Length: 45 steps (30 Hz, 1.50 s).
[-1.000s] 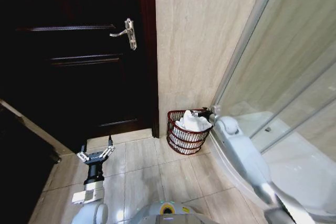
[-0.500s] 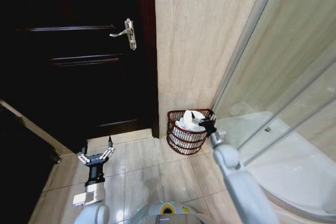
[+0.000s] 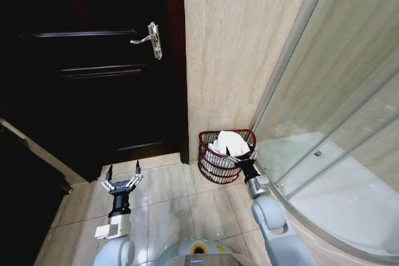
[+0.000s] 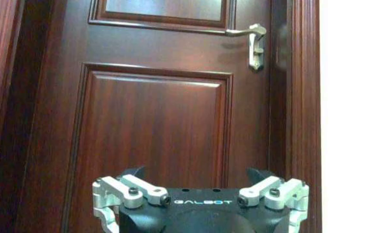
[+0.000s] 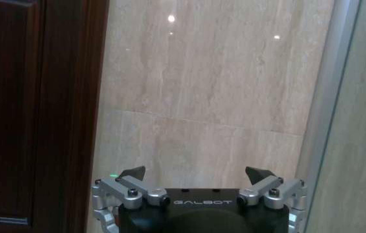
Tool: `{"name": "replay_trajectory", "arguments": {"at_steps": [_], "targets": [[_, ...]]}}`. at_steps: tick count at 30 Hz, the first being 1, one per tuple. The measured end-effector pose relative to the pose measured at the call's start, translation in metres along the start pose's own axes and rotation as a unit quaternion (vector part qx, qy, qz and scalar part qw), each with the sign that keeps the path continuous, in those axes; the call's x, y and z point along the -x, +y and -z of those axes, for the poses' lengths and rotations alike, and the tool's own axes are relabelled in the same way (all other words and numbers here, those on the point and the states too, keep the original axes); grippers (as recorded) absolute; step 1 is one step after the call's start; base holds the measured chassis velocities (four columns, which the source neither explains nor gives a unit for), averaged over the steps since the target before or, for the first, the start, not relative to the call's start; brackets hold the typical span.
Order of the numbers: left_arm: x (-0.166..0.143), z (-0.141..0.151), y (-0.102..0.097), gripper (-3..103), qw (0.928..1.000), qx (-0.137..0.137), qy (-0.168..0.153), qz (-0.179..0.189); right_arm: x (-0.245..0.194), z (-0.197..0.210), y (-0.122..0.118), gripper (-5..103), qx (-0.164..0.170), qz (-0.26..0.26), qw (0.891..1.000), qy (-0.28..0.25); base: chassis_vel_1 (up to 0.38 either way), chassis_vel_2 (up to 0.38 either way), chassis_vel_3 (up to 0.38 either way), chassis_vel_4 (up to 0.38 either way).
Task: Discard the used towel into the hamper.
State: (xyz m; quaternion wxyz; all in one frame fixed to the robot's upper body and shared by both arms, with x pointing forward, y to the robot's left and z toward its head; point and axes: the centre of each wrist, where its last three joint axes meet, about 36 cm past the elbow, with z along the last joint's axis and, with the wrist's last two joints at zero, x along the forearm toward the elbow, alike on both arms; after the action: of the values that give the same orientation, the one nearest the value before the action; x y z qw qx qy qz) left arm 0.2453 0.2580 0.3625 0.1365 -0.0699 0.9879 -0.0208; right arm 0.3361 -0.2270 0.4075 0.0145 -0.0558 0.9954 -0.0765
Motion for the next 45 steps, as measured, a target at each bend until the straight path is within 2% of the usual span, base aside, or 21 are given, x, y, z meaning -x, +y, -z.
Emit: {"name": "replay_trajectory", "arguments": {"at_steps": [9, 13, 16, 27, 31, 34, 45], "targets": [[-0.001, 0.001, 0.004, 100, 0.9999, 0.001, 0.013, 0.010, 0.001, -0.004, 0.003, 100, 0.005, 0.008, 1.000, -0.003, 0.000, 0.000, 0.000, 0.000], [0.000, 0.003, 0.003, 100, 0.9998, 0.001, 0.015, 0.009, -0.003, -0.004, 0.002, 100, 0.026, 0.014, 1.000, -0.003, 0.000, 0.000, 0.000, 0.000], [0.000, 0.003, 0.003, 100, 0.9998, 0.001, 0.015, 0.009, -0.006, -0.004, 0.000, 100, 0.030, 0.012, 0.999, -0.003, 0.008, 0.014, 0.014, 0.021], [-0.003, 0.002, 0.002, 100, 0.9999, 0.002, 0.012, 0.008, -0.009, -0.005, -0.003, 100, 0.027, 0.004, 1.000, -0.006, 0.061, 0.060, 0.067, 0.069], [-0.002, 0.001, 0.002, 100, 1.0000, 0.005, 0.002, 0.007, -0.010, -0.004, -0.003, 100, 0.027, 0.002, 1.000, -0.006, 0.107, 0.108, 0.112, 0.104], [-0.003, -0.001, 0.004, 100, 0.9998, 0.019, -0.009, 0.001, -0.013, -0.003, -0.005, 100, 0.025, -0.001, 1.000, -0.001, 0.081, 0.080, 0.081, 0.073], [-0.003, -0.003, 0.004, 100, 0.9996, 0.019, -0.020, -0.001, -0.019, -0.004, -0.007, 100, 0.022, -0.004, 1.000, 0.007, 0.011, 0.008, 0.008, 0.007]]}}
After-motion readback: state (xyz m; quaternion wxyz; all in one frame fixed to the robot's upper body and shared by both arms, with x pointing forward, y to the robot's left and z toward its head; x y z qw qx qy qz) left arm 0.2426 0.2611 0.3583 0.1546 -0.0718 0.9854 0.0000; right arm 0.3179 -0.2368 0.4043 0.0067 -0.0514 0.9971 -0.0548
